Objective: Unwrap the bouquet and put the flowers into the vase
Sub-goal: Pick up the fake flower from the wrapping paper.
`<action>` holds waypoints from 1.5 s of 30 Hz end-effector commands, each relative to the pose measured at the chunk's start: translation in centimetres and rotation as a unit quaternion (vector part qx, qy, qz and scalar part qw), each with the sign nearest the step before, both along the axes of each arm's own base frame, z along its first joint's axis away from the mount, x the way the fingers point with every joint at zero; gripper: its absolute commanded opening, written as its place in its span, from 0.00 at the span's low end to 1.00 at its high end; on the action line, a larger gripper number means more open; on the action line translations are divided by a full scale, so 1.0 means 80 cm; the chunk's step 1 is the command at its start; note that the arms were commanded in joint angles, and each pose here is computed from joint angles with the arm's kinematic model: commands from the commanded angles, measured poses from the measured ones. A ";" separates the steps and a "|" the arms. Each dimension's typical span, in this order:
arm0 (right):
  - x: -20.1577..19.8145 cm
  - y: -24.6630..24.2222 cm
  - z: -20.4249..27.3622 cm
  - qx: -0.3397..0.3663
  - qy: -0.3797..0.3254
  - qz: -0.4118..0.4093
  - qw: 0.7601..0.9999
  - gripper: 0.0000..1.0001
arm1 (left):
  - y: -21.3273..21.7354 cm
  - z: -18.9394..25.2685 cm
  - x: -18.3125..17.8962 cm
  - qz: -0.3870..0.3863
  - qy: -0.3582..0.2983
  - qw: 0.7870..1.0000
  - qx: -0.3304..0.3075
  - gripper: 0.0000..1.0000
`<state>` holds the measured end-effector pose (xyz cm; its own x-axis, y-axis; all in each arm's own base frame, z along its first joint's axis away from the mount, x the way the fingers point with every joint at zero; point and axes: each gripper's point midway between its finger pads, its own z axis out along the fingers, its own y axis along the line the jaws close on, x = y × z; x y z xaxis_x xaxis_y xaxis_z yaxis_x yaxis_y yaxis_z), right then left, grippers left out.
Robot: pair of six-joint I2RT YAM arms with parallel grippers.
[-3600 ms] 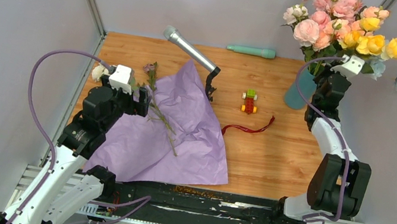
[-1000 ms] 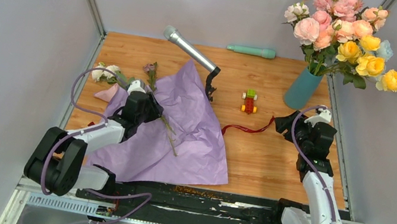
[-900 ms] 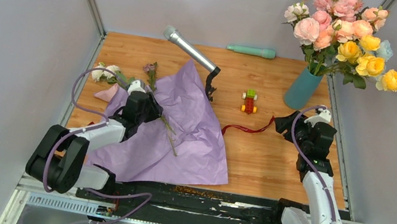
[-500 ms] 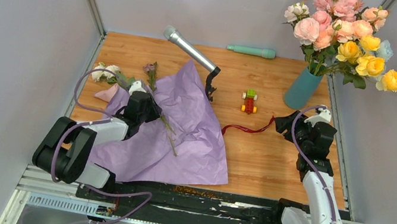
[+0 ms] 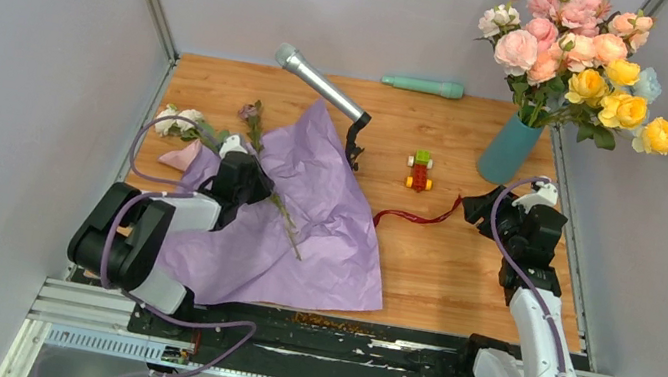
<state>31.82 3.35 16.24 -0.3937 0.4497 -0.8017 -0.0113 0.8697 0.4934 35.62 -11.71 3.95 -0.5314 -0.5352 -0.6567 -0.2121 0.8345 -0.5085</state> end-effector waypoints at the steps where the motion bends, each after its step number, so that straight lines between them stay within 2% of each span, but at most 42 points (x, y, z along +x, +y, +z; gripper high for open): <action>1: 0.009 0.003 0.028 0.006 -0.025 0.004 1.000 0.56 | -0.005 0.015 0.022 0.012 -0.023 0.999 -0.026 0.32; 5: 0.009 0.003 0.027 0.006 -0.025 0.005 1.000 0.56 | -0.007 0.005 0.020 0.021 -0.012 0.999 -0.041 0.28; 15: 0.009 0.004 0.027 0.009 -0.023 0.006 1.000 0.55 | -0.011 -0.023 0.016 0.037 0.012 0.997 -0.065 0.29; 19: 0.009 0.005 0.029 0.010 -0.026 0.006 1.000 0.56 | -0.011 -0.024 0.015 0.048 0.007 0.995 -0.082 0.18; 25: 0.005 0.006 0.028 0.011 -0.017 0.008 1.000 0.56 | -0.016 0.012 0.020 0.043 -0.030 0.993 -0.107 0.00; 33: 0.001 0.006 0.039 0.008 -0.025 0.007 1.000 0.56 | 0.001 0.101 0.012 0.057 -0.126 0.983 -0.117 0.00; 36: 0.000 0.006 0.043 0.007 -0.028 0.008 1.000 0.56 | 0.015 0.117 -0.002 0.073 -0.142 0.981 -0.109 0.00; 39: -0.002 0.009 0.047 0.009 -0.032 0.014 0.999 0.56 | 0.028 0.158 -0.018 0.080 -0.192 0.972 -0.110 0.00; 45: -0.010 0.033 0.067 0.025 -0.056 0.071 0.996 0.56 | 0.032 0.210 -0.056 0.032 -0.253 0.964 -0.079 0.00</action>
<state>31.17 4.22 17.97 -0.3989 0.4441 -0.8023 -0.0602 0.8603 0.5062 32.41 -9.90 19.46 -0.1549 -0.7356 -0.6595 0.0069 0.6667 -0.7453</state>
